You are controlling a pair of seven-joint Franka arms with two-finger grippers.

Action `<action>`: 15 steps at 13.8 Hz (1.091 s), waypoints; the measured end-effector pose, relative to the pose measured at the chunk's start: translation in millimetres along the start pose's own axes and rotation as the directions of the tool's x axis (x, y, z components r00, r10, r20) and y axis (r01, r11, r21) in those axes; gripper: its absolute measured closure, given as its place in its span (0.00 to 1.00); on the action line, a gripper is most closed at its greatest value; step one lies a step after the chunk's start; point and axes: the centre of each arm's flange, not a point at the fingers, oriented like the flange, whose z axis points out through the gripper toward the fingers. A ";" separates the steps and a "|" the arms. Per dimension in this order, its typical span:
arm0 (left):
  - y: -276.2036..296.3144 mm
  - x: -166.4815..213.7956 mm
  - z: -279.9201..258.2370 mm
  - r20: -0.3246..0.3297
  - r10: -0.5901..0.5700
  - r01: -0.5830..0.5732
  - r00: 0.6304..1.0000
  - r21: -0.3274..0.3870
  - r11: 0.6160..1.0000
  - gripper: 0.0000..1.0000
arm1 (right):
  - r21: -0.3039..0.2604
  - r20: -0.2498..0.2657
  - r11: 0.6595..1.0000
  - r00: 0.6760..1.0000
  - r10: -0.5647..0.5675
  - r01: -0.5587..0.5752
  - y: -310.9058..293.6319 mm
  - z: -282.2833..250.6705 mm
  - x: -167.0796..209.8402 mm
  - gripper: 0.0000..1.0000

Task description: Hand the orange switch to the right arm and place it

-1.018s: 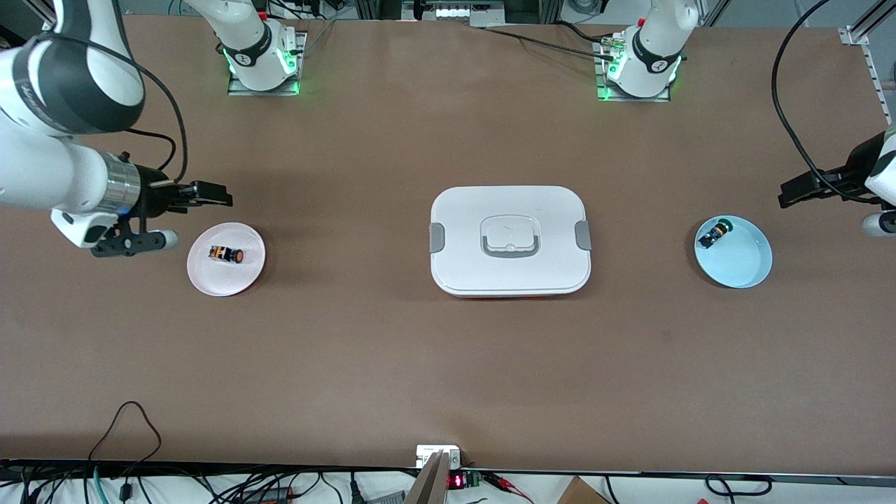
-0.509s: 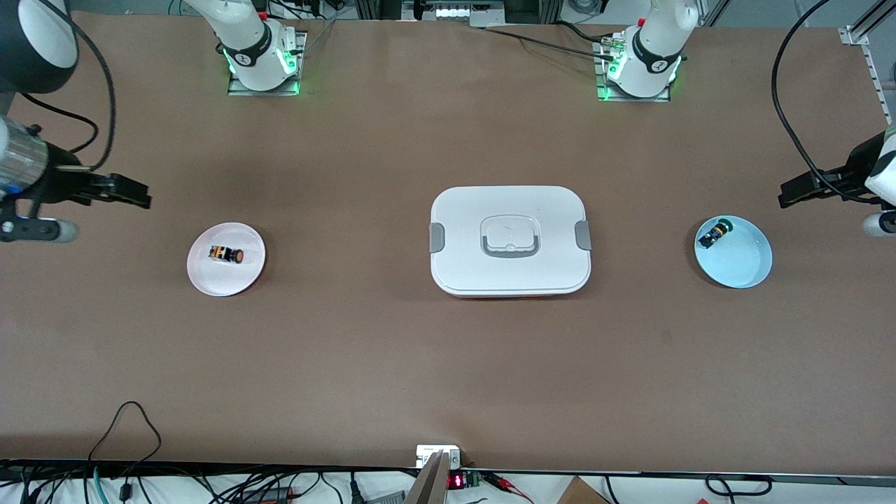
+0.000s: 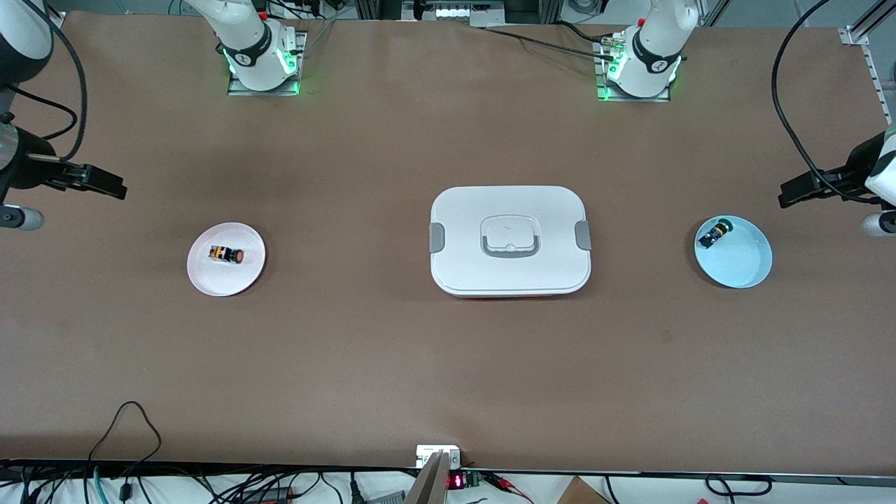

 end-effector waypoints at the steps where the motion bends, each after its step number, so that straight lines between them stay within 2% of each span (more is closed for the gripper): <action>1: 0.0 0.0 0.0 0.000 0.000 0.000 1.000 0.000 1.000 0.00 | 0.001 -0.004 1.000 1.000 -0.021 0.021 0.5 5.2 -3.7 0.00; 7: 0.0 0.0 0.0 0.000 0.000 0.000 1.000 0.000 1.000 0.00 | 0.002 -0.068 0.998 0.996 -0.063 0.064 3.3 -19.3 -20.6 0.00; 15: 0.0 0.0 0.0 0.000 0.000 0.000 1.000 0.000 1.000 0.00 | 0.002 -0.086 0.998 0.994 -0.070 0.070 4.8 -25.9 -18.2 0.00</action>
